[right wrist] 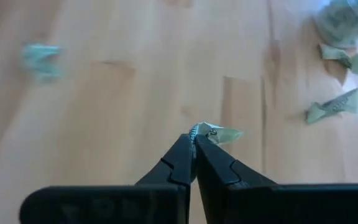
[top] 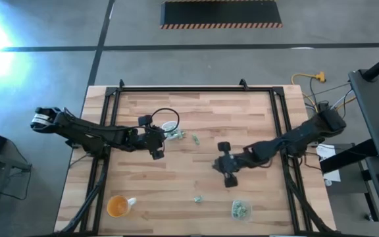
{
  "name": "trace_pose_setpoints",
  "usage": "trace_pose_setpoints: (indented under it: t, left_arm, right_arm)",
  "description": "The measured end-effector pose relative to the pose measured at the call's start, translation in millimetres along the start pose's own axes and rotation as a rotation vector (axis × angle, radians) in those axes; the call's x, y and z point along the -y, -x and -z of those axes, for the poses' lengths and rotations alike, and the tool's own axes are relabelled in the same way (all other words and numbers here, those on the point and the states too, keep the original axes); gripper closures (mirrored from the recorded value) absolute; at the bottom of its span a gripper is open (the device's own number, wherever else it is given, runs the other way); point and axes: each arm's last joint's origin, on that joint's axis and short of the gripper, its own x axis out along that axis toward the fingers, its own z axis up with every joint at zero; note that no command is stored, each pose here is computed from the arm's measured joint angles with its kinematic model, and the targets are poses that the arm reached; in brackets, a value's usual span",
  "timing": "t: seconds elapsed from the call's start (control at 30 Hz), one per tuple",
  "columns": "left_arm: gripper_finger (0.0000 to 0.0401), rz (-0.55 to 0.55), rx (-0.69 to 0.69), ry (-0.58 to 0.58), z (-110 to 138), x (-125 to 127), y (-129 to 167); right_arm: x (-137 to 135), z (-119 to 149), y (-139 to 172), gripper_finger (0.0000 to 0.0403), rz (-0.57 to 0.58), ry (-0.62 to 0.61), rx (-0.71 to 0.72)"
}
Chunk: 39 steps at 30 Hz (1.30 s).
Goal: Pick and place Stevia / Truvia into bins
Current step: Put the stevia packet into the bottom transparent container
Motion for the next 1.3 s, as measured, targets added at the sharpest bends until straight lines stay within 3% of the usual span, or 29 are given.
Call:
trace_pose_setpoints:
  t: [0.53,0.97,1.3]
  left_arm:
    - [0.028,0.002,0.011,0.01,-1,0,0]
    - [0.028,0.003,0.018,-0.005,-2,1,-1]
    - [0.028,0.004,0.018,-0.005,-2,1,-1]
  right_arm:
    - [-74,9,79,0.0394,-0.241,0.146,0.108]
    - [-108,21,117,0.0394,-0.222,0.2,0.18]
    - [-130,33,134,0.0394,-0.301,0.194,0.181]
